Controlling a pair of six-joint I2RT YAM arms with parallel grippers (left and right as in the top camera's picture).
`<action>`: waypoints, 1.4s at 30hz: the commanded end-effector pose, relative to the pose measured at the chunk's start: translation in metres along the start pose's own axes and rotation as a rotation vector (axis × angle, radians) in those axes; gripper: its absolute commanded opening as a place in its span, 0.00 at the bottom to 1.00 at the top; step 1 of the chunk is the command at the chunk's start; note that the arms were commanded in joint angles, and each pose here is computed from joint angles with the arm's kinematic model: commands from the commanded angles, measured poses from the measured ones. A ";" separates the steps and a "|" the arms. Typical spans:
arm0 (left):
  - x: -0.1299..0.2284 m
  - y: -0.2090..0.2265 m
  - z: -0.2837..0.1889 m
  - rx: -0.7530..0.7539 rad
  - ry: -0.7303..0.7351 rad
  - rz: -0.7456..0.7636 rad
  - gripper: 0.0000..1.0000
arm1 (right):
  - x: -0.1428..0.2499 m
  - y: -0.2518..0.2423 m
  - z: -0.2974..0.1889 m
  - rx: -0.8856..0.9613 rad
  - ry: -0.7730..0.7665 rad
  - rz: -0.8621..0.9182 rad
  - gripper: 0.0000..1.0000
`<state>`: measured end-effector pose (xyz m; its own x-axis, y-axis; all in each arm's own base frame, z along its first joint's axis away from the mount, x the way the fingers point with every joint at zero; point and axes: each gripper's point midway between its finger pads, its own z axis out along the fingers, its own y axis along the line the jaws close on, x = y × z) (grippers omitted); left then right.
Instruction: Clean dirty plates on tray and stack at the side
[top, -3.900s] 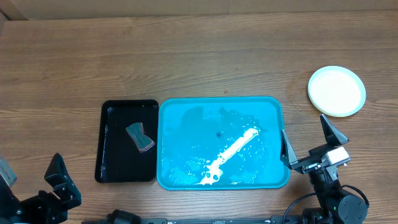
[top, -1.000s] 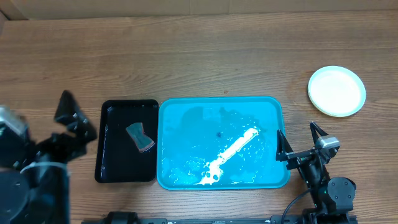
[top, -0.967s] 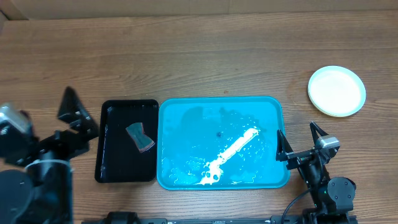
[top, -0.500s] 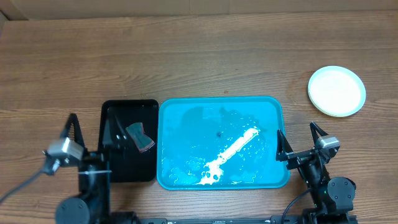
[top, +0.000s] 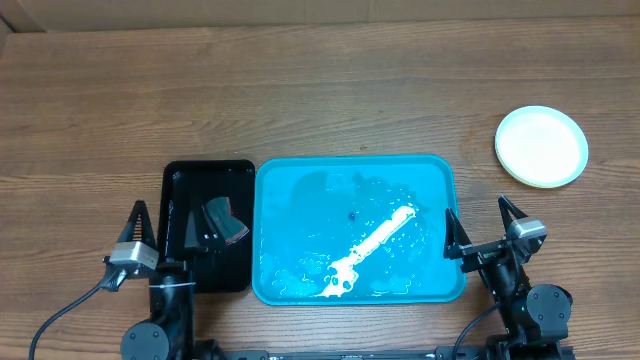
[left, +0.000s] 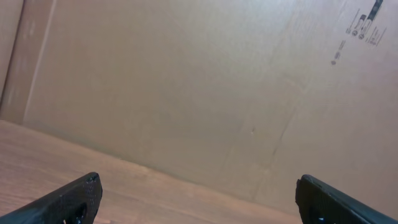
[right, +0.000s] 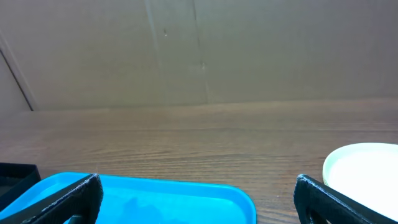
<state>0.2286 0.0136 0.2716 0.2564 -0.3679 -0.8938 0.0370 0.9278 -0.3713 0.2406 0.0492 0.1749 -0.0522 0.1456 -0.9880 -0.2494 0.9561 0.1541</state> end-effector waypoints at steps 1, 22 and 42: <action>0.019 0.007 0.000 0.004 0.010 0.001 1.00 | 0.002 -0.001 0.000 0.004 -0.004 -0.001 1.00; 0.105 0.049 -0.012 -0.144 0.295 -0.015 1.00 | 0.002 -0.001 0.000 0.004 -0.004 -0.001 1.00; 0.106 0.048 -0.013 -0.136 0.303 0.010 1.00 | 0.002 -0.001 0.000 0.004 -0.005 -0.001 1.00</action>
<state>0.2457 0.0187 0.1549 -0.0481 -0.3863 -0.9211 -0.1069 0.9189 -0.3798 0.2406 0.0494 0.1751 -0.0515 0.1453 -0.9880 -0.2503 0.9559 0.1536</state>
